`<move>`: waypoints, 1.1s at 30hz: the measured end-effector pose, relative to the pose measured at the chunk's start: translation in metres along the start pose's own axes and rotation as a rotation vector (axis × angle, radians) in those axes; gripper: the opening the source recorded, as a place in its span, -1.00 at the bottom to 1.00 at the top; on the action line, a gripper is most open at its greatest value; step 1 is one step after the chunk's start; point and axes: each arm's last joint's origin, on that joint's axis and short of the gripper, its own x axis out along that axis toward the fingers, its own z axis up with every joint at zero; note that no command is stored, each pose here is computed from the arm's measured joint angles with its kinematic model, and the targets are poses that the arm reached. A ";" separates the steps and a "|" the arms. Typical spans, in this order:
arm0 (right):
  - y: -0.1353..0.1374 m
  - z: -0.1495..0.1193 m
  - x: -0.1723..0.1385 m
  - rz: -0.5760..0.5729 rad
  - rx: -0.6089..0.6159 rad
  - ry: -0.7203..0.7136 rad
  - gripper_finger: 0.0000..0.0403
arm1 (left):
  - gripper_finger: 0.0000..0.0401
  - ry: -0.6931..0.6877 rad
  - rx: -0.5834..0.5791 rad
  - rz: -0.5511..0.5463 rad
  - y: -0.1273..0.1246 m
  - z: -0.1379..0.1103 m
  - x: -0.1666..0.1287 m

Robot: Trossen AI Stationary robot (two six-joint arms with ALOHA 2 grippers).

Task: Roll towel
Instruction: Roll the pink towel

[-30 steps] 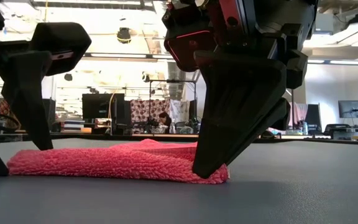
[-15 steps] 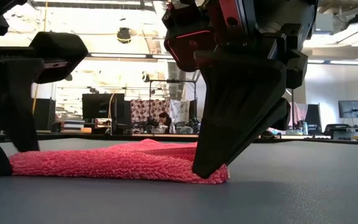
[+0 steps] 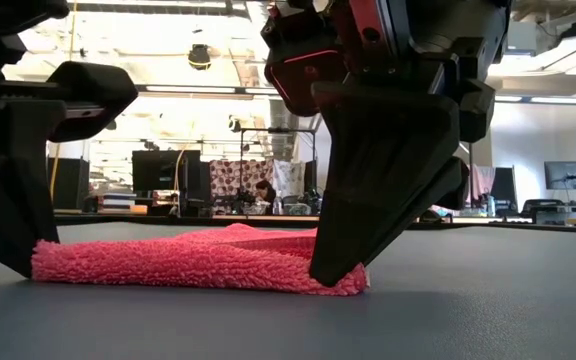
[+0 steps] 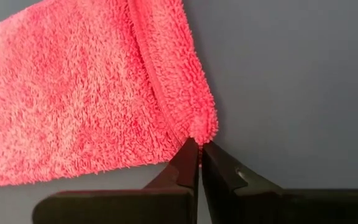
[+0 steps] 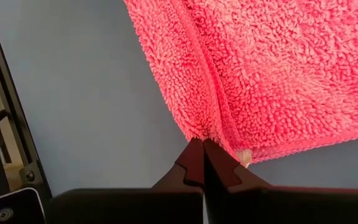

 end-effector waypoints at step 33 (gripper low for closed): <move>0.000 0.004 0.001 0.050 0.070 0.040 -0.93 | -1.00 -0.028 -0.339 -0.092 0.010 0.011 -0.017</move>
